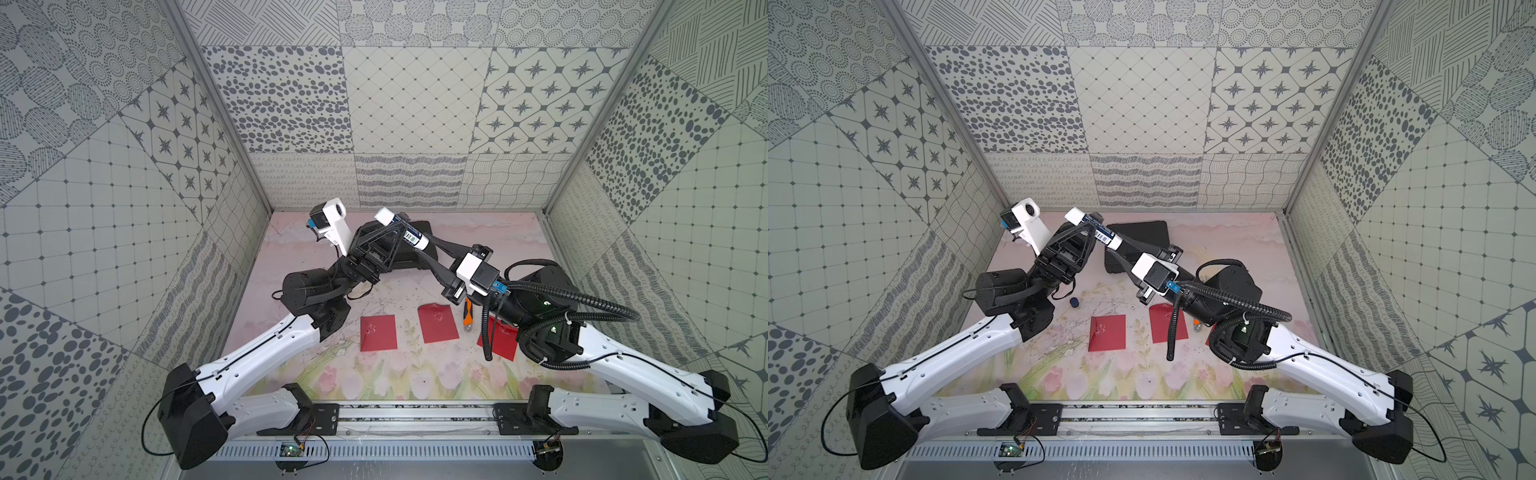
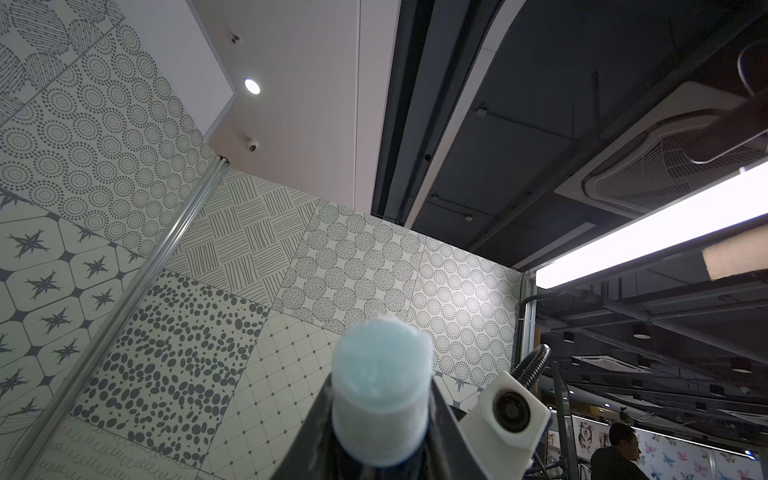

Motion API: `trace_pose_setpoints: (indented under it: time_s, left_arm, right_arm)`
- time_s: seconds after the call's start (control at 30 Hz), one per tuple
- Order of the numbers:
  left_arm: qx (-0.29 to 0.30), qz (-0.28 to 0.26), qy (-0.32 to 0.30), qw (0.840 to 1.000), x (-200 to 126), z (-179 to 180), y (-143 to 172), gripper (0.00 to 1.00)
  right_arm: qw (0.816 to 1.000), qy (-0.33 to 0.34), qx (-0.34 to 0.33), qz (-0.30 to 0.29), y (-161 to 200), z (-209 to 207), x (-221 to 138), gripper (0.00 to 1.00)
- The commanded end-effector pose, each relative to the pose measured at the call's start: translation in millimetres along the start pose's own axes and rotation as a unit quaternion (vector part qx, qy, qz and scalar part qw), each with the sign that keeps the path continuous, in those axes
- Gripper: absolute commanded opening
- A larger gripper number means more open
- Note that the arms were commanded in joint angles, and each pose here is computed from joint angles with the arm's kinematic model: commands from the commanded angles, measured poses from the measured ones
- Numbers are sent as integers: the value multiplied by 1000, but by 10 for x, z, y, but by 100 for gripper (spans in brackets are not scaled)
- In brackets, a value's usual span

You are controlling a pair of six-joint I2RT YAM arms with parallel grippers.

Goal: Seal the envelope with a glue stick
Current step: Unscrew the glue stick.

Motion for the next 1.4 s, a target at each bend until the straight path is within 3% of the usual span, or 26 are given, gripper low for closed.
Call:
trace_pose_setpoints:
  time_s: [0.0, 0.17, 0.37, 0.5, 0.6, 0.67, 0.87, 0.93, 1.17, 1.37]
  left_arm:
    - [18, -1, 49, 999, 12, -208, -42, 0]
    - [40, 43, 122, 991, 64, -518, 22, 0]
    - [76, 93, 187, 975, 93, -919, 48, 0]
    - [89, 106, 205, 969, 99, -1031, 49, 0]
    - [88, 112, 209, 967, 118, -1038, 56, 0]
    - [87, 112, 208, 968, 122, -1025, 59, 0]
    - [81, 94, 161, 979, 144, -794, 60, 0]
    - [75, 75, 126, 986, 141, -636, 35, 0]
    - [17, -15, 12, 1000, 37, -75, -91, 0]
    - [-37, -61, -27, 997, -55, 142, -156, 0]
  right_arm:
    - [997, 10, 65, -26, -201, -135, -67, 21]
    - [972, -49, 228, -38, -364, -48, -243, 19]
    - [891, -137, 420, -103, -749, 29, -522, 19]
    - [852, -188, 473, -123, -889, 107, -542, 19]
    - [844, -197, 483, -123, -894, 135, -510, 19]
    - [849, -190, 479, -119, -865, 133, -501, 21]
    - [885, -120, 439, -93, -676, 10, -516, 52]
    - [902, -95, 413, -83, -621, -44, -516, 55]
    - [972, -4, 231, -51, -412, -234, -391, 60]
    - [998, 0, 38, -42, -307, -145, -180, 63]
Point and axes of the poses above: each gripper's point midway between its finger pads, its own x axis out along the fingers, its own z axis along the line the jaws close on, y = z × x, the point moved 1 cm from there along -x, back along the fingers, and after that the axes turned 13 degrees about -x, right-handed, at the moved point
